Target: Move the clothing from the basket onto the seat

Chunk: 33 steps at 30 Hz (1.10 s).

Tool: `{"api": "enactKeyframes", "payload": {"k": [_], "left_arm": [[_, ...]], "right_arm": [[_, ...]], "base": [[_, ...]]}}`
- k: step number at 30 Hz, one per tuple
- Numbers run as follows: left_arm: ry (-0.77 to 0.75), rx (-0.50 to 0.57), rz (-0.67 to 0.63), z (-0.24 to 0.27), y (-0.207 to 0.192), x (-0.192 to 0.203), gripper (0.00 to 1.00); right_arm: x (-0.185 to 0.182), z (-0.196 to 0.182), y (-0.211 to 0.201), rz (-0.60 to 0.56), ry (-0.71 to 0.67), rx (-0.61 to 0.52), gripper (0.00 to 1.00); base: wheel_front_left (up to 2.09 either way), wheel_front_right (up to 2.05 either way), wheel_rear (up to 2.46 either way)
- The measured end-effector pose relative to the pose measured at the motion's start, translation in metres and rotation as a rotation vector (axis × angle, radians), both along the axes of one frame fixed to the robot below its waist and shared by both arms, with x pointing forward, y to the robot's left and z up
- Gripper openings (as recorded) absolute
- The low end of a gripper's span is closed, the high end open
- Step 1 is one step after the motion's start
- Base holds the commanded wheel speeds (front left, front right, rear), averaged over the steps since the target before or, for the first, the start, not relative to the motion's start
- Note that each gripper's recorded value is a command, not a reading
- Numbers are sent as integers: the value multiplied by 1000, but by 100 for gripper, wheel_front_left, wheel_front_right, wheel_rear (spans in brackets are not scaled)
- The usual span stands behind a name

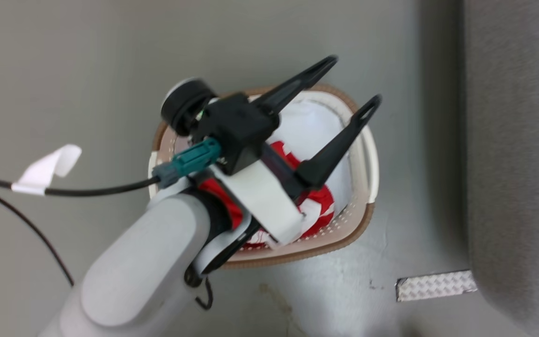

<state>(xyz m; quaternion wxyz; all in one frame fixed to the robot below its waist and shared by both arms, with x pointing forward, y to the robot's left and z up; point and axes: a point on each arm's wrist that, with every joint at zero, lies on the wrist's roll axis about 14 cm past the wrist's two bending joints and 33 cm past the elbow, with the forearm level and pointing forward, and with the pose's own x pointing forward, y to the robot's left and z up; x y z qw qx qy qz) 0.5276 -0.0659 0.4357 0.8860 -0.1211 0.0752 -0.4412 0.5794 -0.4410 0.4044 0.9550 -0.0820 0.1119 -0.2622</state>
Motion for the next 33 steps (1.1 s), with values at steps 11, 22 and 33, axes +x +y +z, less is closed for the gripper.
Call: {"api": "enactKeyframes", "payload": {"k": [11,22,33], "left_arm": [[26,5,141,28,33,-34,100],[-22,-28,462,62,106,-84,100],[-102,46,768,70,193,-132,100]], "right_arm": [[-62,44,47,107,-96,21,100],[-159,86,142,289,-275,158,100],[-222,114,215,466,-370,187,100]], "base": [[0,0,0],[0,0,0],[0,0,0]]}}
